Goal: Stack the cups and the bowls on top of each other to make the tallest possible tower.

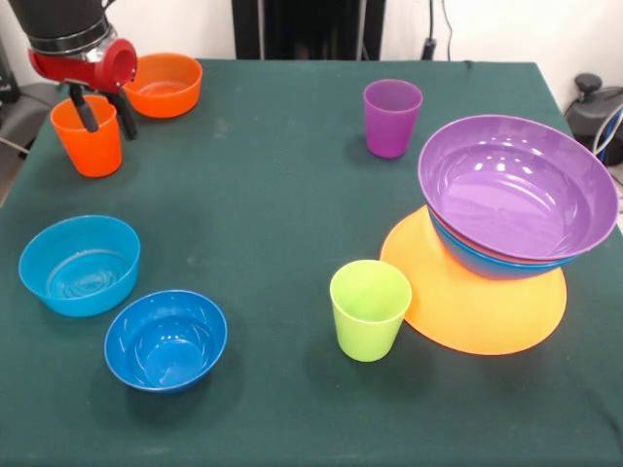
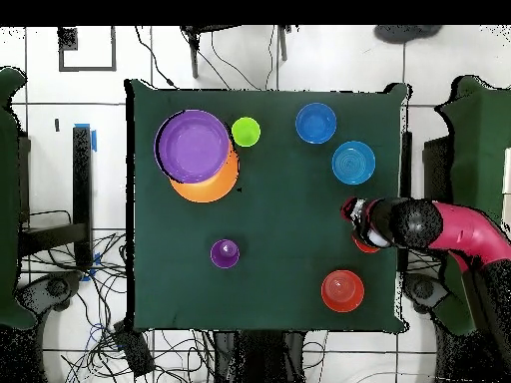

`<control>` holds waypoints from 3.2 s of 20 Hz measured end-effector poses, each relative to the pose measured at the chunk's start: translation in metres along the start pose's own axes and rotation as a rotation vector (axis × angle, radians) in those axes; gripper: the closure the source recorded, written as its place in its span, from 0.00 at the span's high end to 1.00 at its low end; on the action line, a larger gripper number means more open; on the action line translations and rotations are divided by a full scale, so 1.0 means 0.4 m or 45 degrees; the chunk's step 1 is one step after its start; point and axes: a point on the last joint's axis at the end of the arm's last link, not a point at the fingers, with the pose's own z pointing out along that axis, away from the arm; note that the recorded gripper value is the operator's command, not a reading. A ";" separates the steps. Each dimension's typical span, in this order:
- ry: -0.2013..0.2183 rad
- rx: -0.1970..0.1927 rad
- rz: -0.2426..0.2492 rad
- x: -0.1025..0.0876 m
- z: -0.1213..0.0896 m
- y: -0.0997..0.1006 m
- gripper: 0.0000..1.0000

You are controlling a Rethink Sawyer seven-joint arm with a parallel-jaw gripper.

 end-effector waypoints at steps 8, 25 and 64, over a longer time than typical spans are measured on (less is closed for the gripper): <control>0.004 -0.040 0.007 0.011 0.042 0.010 1.00; 0.012 -0.049 0.013 0.019 0.050 0.004 1.00; 0.024 -0.041 0.166 0.109 0.014 -0.221 1.00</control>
